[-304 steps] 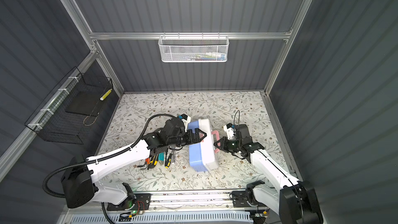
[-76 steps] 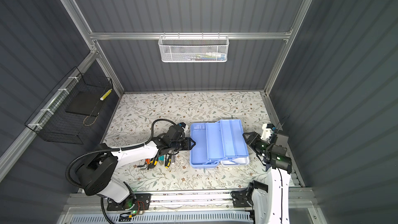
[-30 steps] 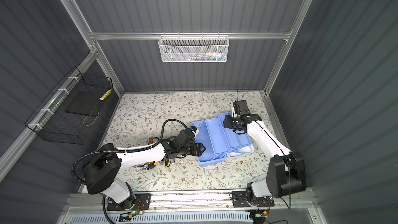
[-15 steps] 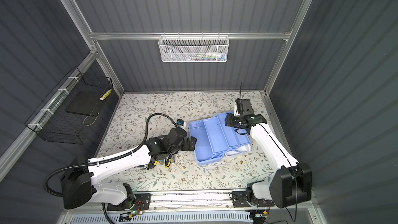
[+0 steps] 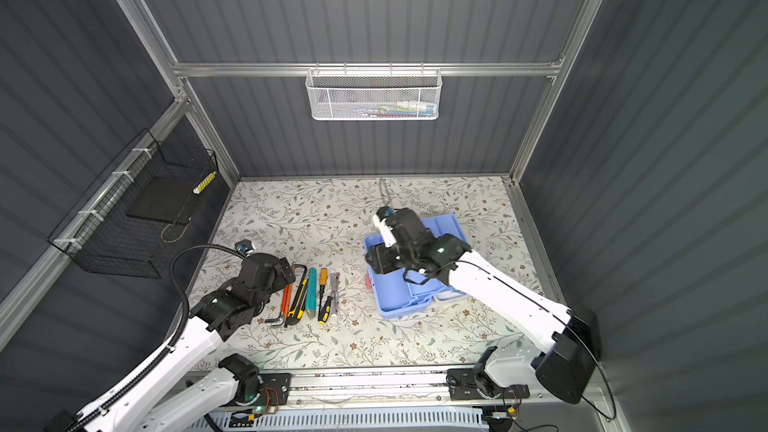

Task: Pack the tool kit
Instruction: 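Release the toolbox with both grippers and move them over the row of tools, then lower the right gripper onto the clear screwdriver and close on it, then lift the clear screwdriver with the right gripper over the blue tray, then lower the clear screwdriver into the tray and open the right gripper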

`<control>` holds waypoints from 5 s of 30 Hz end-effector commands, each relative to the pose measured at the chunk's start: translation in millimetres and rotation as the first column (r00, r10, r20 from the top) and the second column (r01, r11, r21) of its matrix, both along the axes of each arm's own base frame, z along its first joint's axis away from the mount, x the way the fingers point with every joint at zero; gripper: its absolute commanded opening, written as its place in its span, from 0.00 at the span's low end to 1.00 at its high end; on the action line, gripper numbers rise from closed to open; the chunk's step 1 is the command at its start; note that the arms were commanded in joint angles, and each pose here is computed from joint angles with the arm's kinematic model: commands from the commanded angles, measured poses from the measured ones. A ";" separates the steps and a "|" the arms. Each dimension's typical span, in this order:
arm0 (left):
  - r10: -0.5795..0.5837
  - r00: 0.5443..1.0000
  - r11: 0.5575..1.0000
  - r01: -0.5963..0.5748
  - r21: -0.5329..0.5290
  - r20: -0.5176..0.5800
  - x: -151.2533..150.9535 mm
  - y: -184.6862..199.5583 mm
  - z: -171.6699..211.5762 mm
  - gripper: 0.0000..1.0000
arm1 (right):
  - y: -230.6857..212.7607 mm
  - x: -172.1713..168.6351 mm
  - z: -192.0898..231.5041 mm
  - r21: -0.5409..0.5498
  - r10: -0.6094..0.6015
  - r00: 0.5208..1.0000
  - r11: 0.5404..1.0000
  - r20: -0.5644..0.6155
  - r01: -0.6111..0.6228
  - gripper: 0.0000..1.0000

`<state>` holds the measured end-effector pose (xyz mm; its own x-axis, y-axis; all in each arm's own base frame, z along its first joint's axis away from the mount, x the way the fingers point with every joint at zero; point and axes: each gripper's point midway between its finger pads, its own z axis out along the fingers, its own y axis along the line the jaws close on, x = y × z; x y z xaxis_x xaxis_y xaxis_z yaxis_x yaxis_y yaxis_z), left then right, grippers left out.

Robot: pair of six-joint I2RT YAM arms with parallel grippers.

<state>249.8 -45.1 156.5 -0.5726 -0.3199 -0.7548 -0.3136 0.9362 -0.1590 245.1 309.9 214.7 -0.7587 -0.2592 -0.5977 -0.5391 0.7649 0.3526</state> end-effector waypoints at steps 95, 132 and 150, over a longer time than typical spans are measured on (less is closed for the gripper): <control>-0.103 0.985 0.993 0.109 0.035 -0.141 -3.5 -8.6 -73.8 0.99 | 57.6 -3.4 -91.2 -0.186 0.114 0.972 0.971 -0.204 -0.153 0.00; -0.120 0.981 0.991 0.127 0.034 -0.154 -2.2 -12.0 -76.1 0.99 | -221.2 36.1 -66.4 -0.404 -0.391 0.918 0.852 -0.071 0.332 0.00; -0.118 0.981 0.991 0.125 0.036 -0.156 -1.8 -11.9 -76.1 1.00 | -210.2 40.5 -82.2 -0.381 -0.372 0.920 0.873 -0.119 0.304 0.00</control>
<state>238.8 -52.4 67.4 -0.7337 -0.2042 -0.6480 -0.2238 0.9732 -0.0532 285.9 97.3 135.8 -0.9226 -0.1215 -0.3660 -0.1632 0.9829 0.0850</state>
